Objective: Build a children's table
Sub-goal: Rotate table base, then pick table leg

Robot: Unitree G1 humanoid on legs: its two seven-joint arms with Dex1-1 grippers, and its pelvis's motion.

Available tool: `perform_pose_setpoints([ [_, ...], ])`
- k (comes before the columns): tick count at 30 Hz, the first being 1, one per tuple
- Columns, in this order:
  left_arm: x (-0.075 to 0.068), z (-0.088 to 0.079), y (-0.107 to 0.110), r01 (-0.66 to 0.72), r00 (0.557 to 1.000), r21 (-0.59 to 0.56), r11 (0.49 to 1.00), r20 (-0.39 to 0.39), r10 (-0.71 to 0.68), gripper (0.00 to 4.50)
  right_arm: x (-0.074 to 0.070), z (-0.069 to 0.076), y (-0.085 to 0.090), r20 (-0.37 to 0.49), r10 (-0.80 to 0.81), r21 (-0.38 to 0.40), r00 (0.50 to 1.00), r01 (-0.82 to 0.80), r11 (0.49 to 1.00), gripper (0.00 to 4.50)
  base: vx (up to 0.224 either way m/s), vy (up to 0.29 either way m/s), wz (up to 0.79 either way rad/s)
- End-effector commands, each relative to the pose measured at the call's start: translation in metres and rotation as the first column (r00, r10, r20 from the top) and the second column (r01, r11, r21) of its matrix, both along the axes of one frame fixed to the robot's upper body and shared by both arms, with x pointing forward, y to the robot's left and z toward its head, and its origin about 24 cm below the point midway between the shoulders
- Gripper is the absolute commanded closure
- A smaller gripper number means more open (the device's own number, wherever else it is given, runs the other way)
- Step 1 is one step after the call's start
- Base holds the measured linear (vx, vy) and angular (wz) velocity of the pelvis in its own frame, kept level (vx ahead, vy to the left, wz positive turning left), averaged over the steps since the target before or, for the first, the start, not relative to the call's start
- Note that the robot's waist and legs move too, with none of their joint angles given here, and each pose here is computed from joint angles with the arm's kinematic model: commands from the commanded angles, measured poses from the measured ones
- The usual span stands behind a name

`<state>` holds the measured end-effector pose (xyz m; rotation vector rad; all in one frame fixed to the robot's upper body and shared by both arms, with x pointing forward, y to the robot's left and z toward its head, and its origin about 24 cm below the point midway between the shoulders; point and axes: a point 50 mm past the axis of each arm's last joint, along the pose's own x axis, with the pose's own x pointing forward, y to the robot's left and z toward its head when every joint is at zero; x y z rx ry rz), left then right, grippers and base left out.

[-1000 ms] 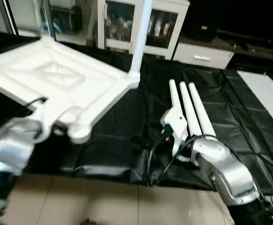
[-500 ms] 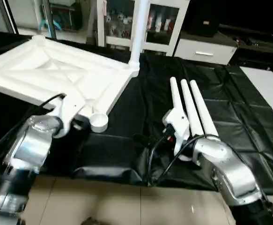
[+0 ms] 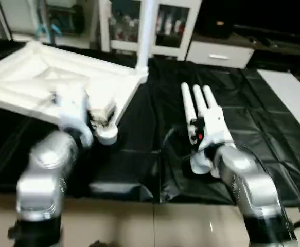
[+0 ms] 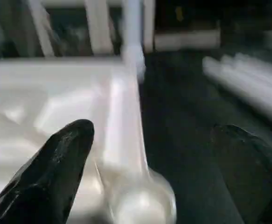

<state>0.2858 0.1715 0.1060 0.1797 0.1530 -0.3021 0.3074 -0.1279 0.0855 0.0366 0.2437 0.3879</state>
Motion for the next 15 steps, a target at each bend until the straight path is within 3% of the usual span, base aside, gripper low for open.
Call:
perform_pose_setpoints([
  [1,0.004,0.013,-0.013,0.056,0.995,-0.008,0.998,0.081,-0.056,0.00,0.009,0.005,-0.008,-0.021,-0.073,0.014,0.997,0.073,0.997,0.52,0.000,0.000,0.00],
  [3,0.006,0.014,-0.015,0.054,0.994,-0.030,0.998,0.092,-0.052,0.00,0.012,0.005,-0.009,-0.026,-0.086,0.001,0.996,0.086,0.996,0.24,0.000,0.000,0.00],
  [6,0.012,0.010,-0.014,0.026,0.995,-0.025,0.999,0.102,-0.023,0.00,0.023,-0.006,-0.009,-0.116,-0.094,-0.057,0.989,0.088,0.995,0.07,0.000,0.000,0.00],
  [8,0.010,0.006,-0.019,0.112,0.991,-0.033,0.993,0.074,-0.110,0.00,0.031,-0.012,-0.008,-0.178,-0.096,-0.087,0.979,0.081,0.993,0.07,0.000,0.000,0.00],
  [10,0.009,0.007,-0.019,0.134,0.988,-0.028,0.991,0.076,-0.131,0.00,0.032,-0.012,-0.008,-0.182,-0.097,-0.089,0.979,0.082,0.993,0.07,0.000,0.000,0.00],
  [15,-0.003,0.015,-0.028,0.411,0.909,0.017,0.912,0.071,-0.411,0.00,0.047,-0.013,-0.010,-0.259,-0.184,-0.235,0.948,0.123,0.964,0.07,0.000,0.000,0.00],
])
